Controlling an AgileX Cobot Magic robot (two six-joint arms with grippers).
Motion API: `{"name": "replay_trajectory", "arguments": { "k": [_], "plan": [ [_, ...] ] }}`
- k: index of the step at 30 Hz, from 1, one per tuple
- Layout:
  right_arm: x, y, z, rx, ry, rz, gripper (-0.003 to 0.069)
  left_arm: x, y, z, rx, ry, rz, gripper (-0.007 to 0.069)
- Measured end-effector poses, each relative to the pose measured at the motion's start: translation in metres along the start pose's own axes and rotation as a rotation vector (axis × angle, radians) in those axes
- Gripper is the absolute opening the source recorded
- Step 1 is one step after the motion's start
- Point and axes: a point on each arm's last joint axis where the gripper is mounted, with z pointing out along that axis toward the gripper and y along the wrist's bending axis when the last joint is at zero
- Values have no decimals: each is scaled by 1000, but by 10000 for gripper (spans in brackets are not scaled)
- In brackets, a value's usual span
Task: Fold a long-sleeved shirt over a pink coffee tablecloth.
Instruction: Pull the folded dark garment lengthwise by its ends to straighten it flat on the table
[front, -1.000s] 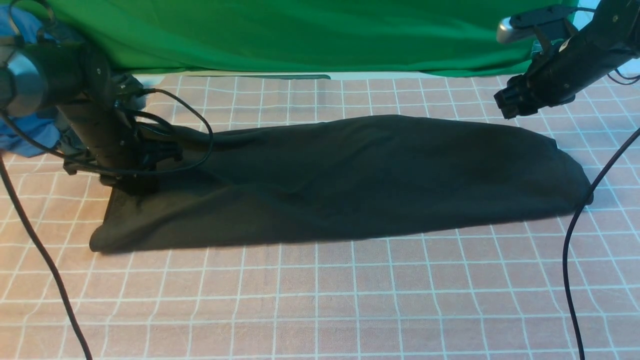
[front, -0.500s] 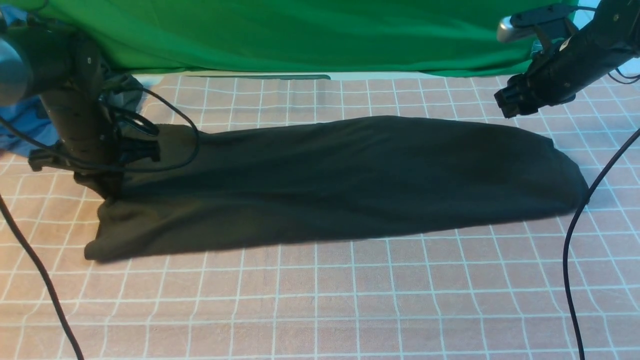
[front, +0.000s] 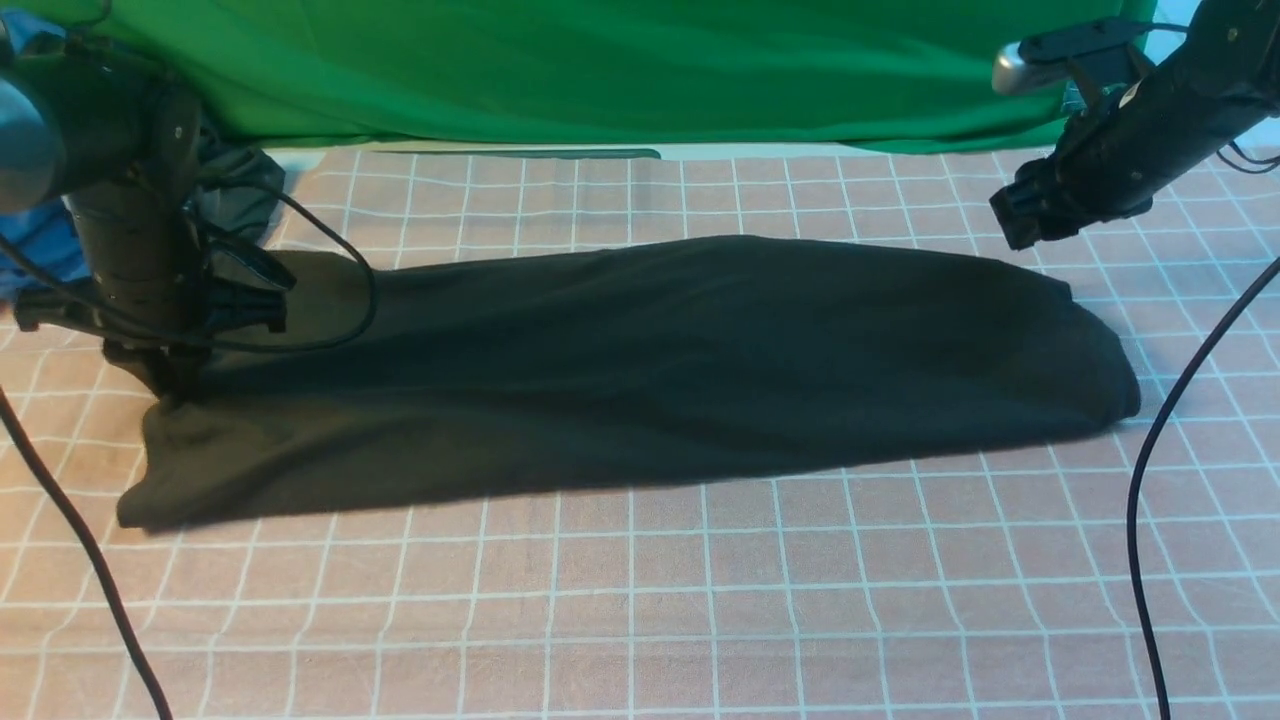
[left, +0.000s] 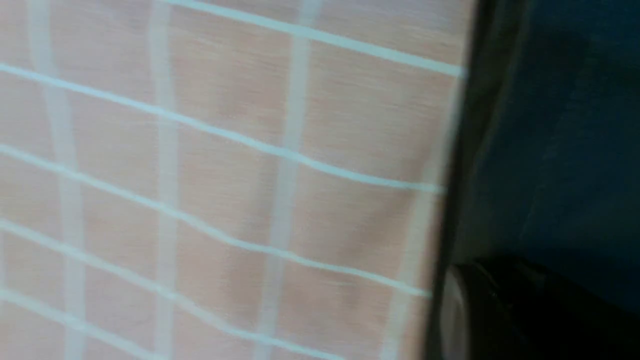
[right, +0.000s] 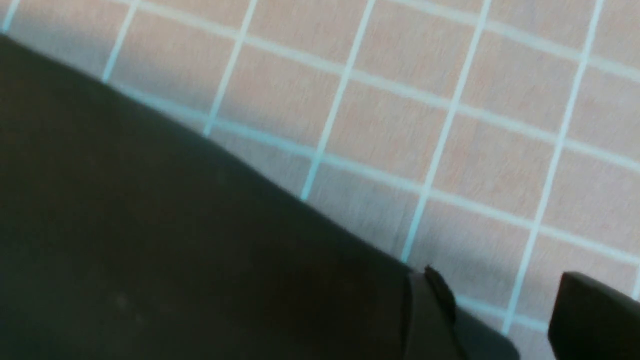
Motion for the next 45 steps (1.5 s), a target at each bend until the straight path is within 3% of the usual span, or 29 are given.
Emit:
{"name": "replay_trajectory", "arguments": {
  "k": [3,6,8,9,12,15,16,22,29,34,39,45],
  "plan": [
    [-4,7,-6,-19,22,-15,377,-2,9,-4,-87,-13,-20,230],
    [-12,19,-14,-39,31,-43,375,-8,13,-18,-73,-39,-78,300],
    [-16,32,-18,-58,41,-71,353,-10,10,-35,33,-59,-134,304],
    [-18,41,-20,-71,48,-89,316,-9,3,-46,137,-60,-144,295],
    [-20,65,-20,-98,53,-134,139,-6,-33,-66,443,-71,-102,200],
    [-20,85,-11,-125,56,-160,49,1,-74,-68,594,-77,-53,62],
    [-19,88,-5,-131,67,-160,42,4,-85,-64,603,-63,-37,39],
    [-8,83,23,-106,152,-104,40,32,-107,-11,516,118,10,13],
    [8,37,30,17,267,-20,48,49,-81,0,487,118,-135,14],
    [19,4,25,45,339,52,50,57,-56,-2,442,98,-153,14],
    [21,-8,-1,59,367,76,50,61,-35,-26,396,5,-121,14],
    [13,5,-69,-1,271,117,83,71,-11,-66,399,-58,-138,14]
  ]
}}
